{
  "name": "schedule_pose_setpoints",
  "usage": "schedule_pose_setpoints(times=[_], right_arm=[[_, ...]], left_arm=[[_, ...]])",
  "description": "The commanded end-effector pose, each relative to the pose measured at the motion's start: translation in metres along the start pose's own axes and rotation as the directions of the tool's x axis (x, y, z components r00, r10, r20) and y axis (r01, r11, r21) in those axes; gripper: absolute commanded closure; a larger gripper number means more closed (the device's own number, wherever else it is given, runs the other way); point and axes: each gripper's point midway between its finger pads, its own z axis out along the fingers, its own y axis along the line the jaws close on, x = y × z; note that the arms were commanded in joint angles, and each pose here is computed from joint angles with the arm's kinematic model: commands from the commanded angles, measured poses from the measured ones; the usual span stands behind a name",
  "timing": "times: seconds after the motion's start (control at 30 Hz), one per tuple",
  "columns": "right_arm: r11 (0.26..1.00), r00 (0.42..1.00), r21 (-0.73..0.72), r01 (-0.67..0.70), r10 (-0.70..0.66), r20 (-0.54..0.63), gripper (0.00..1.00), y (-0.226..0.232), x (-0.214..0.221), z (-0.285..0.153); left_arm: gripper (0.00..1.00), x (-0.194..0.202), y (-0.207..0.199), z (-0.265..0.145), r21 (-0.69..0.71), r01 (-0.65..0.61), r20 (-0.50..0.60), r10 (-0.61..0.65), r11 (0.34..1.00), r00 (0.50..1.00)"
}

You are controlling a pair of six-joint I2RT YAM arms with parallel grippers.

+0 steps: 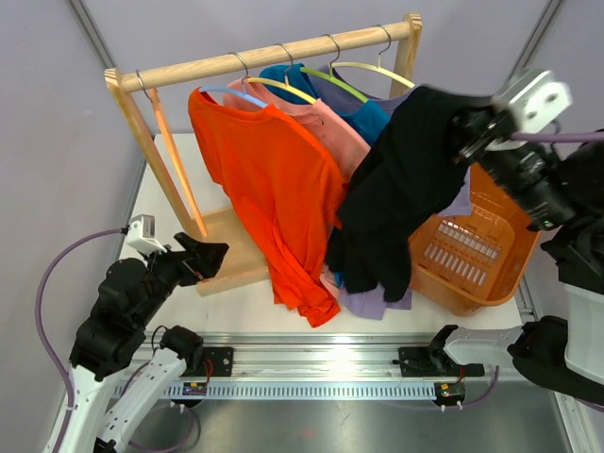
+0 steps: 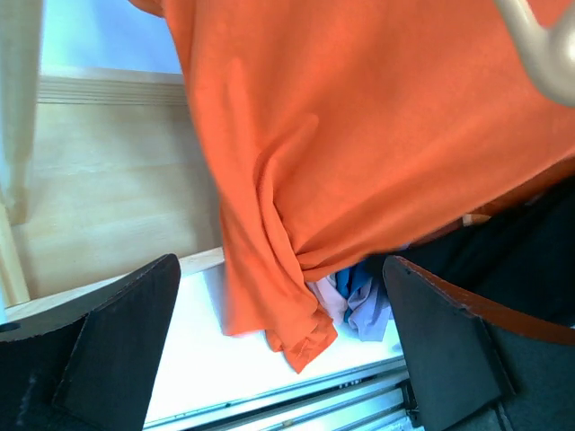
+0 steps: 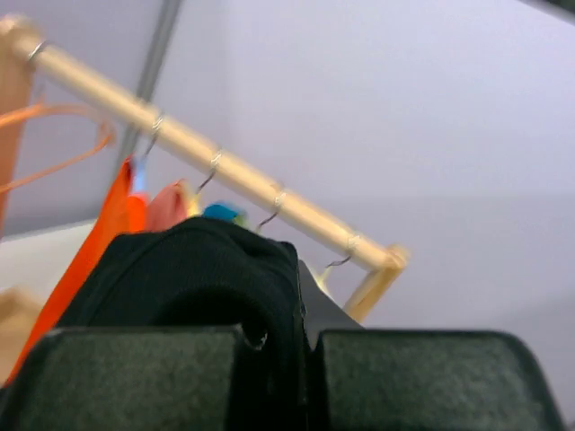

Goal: Remove the t-shirt from the hanger
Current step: Place the tshirt into the basket

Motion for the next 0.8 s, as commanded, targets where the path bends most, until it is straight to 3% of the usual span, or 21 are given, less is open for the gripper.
schedule_pose_setpoints(times=[0.0,0.23,0.47,0.77], right_arm=[[0.934,0.991,0.357,0.005,-0.052,0.122,1.00,-0.085,-0.060,-0.031],[0.775,0.964,0.626,0.087,-0.223,0.143,1.00,-0.150,-0.110,-0.074],[0.613,0.944,0.767,0.190,-0.329,0.030,1.00,-0.182,-0.124,-0.112],[0.555,0.925,0.765,0.328,-0.353,-0.140,1.00,-0.183,-0.100,-0.128]], left_arm=[[0.01,0.001,-0.014,0.008,0.079,-0.029,-0.006,0.030,0.996,1.000],[0.01,0.008,-0.018,0.009,0.115,-0.042,-0.038,0.047,0.992,0.998],[0.01,0.015,-0.026,0.011,0.164,-0.067,-0.074,0.081,0.984,0.994],[0.01,0.021,-0.033,0.016,0.209,-0.075,-0.101,0.098,0.975,0.990]])
